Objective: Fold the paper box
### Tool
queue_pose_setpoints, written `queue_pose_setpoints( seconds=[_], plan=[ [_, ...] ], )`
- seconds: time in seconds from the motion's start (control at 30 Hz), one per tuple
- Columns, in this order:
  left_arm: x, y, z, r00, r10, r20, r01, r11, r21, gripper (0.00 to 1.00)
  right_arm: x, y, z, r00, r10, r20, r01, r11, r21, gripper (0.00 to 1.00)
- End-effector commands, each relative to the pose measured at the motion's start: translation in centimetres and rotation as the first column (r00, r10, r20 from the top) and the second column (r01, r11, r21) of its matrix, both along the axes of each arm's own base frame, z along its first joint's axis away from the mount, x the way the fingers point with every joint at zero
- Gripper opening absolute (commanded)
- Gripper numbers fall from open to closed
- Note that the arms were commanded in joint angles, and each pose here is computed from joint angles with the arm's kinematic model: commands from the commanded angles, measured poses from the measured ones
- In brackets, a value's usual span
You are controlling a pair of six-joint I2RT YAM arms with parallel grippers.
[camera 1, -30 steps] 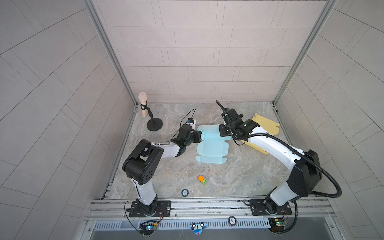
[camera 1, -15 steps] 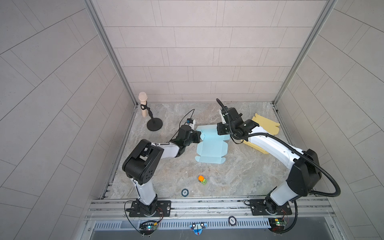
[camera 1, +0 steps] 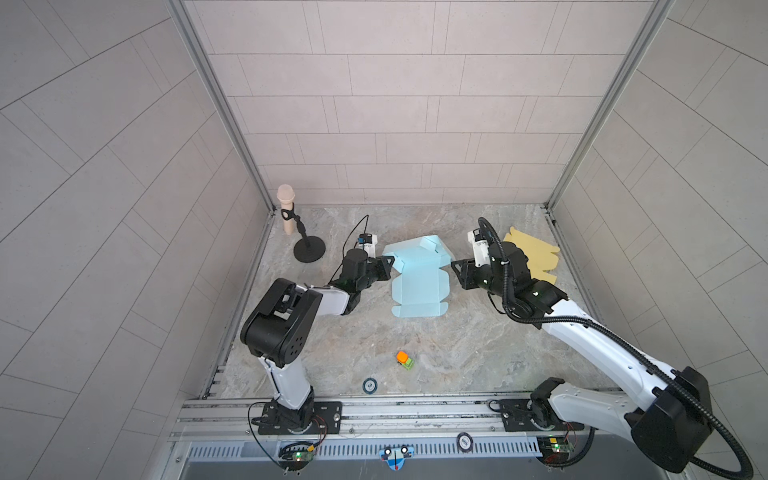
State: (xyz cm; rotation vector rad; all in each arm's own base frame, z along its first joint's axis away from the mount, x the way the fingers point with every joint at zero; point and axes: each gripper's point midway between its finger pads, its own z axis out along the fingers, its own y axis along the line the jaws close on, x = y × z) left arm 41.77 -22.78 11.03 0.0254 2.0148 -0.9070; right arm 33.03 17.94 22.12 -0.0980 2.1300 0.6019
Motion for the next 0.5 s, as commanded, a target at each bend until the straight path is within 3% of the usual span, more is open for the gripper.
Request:
queue_pose_setpoints(
  seconds=[0.0,0.2,0.47],
  plan=[
    [-0.2,0.0,1.7,0.998,-0.018,0.057,0.022,0.997,-0.071,0.05,1.1,-0.1,-0.3,0.999,-0.024,0.031,0.02,0.99,0.138,0.29],
    [-0.3,0.2,2.4,0.996,-0.033,0.083,0.044,0.99,-0.136,0.05,2.0,0.8,0.2,0.996,-0.006,0.088,-0.014,0.974,0.228,0.28],
    [-0.4,-0.1,2.6,0.995,-0.044,0.089,0.057,0.988,-0.146,0.06,2.8,1.8,1.2,0.992,0.005,0.125,-0.043,0.952,0.304,0.27]
  ],
)
